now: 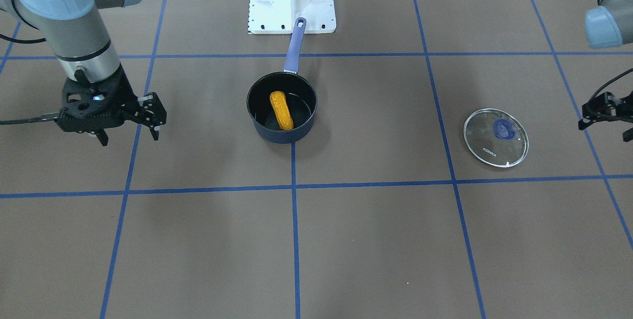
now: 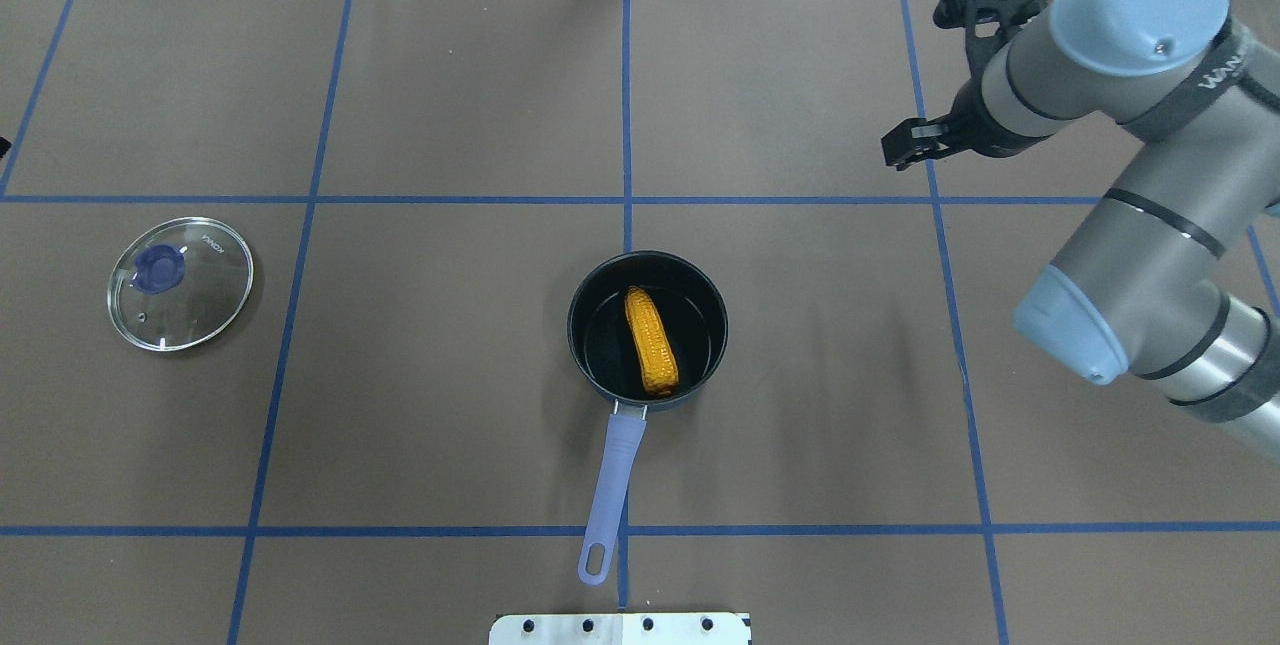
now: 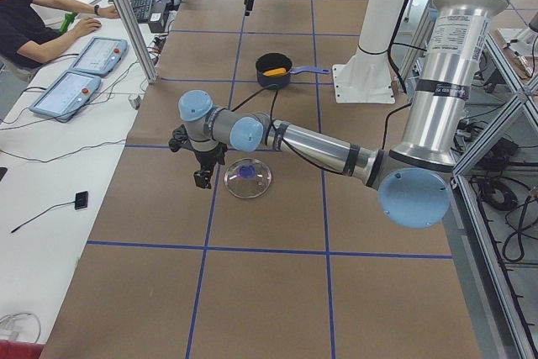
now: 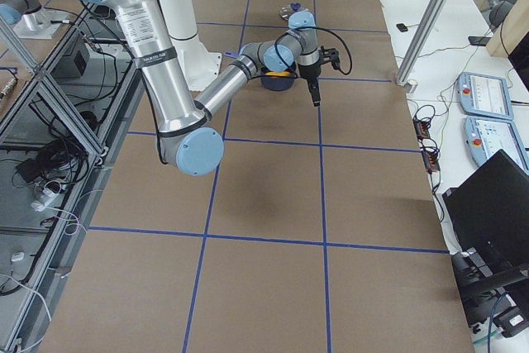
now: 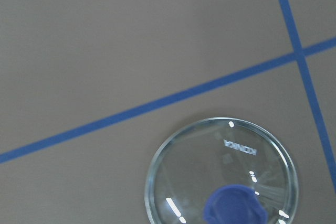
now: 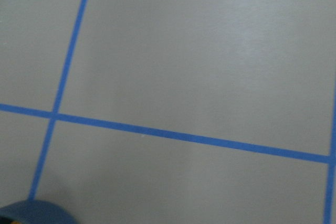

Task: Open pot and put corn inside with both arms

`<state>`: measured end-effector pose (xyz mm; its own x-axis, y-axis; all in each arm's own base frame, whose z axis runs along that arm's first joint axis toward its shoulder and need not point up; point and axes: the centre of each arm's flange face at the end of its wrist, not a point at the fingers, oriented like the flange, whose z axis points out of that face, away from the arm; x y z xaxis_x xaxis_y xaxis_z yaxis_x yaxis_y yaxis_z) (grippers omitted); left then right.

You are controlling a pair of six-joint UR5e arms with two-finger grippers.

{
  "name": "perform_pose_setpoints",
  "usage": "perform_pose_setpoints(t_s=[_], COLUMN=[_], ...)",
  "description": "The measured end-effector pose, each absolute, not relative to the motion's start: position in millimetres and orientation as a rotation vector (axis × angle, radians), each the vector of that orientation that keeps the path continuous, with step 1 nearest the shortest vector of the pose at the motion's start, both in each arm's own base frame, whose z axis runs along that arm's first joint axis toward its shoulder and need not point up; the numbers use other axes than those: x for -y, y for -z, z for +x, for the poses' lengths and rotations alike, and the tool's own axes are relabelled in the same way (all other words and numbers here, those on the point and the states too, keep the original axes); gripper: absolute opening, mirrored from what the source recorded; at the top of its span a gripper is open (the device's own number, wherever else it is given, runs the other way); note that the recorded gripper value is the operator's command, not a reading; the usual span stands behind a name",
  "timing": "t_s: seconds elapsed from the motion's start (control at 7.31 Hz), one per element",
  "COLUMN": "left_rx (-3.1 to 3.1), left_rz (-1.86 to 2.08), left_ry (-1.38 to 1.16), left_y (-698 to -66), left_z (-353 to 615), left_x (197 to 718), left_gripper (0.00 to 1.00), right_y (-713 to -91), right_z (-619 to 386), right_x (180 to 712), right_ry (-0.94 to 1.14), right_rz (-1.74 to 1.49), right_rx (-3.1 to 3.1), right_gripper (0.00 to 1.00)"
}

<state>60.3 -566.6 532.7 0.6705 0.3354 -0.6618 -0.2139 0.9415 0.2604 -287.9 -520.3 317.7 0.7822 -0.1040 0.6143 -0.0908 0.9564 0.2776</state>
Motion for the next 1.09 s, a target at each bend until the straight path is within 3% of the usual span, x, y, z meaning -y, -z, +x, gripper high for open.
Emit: perform_pose_setpoints(t_s=[0.55, 1.09], left_rx=[-0.764, -0.762], left_rz=[0.121, 0.112], left_ry=[-0.314, -0.300], left_y=[-598, -605], left_z=[21, 16], left_x=[529, 529], left_gripper=[0.99, 0.99], right_y=[-388, -517], right_z=[-100, 3], right_x=[558, 488], right_ry=[-0.014, -0.103], right_rz=[0.113, -0.086], right_rx=[0.628, 0.706], right_gripper=[1.00, 1.00])
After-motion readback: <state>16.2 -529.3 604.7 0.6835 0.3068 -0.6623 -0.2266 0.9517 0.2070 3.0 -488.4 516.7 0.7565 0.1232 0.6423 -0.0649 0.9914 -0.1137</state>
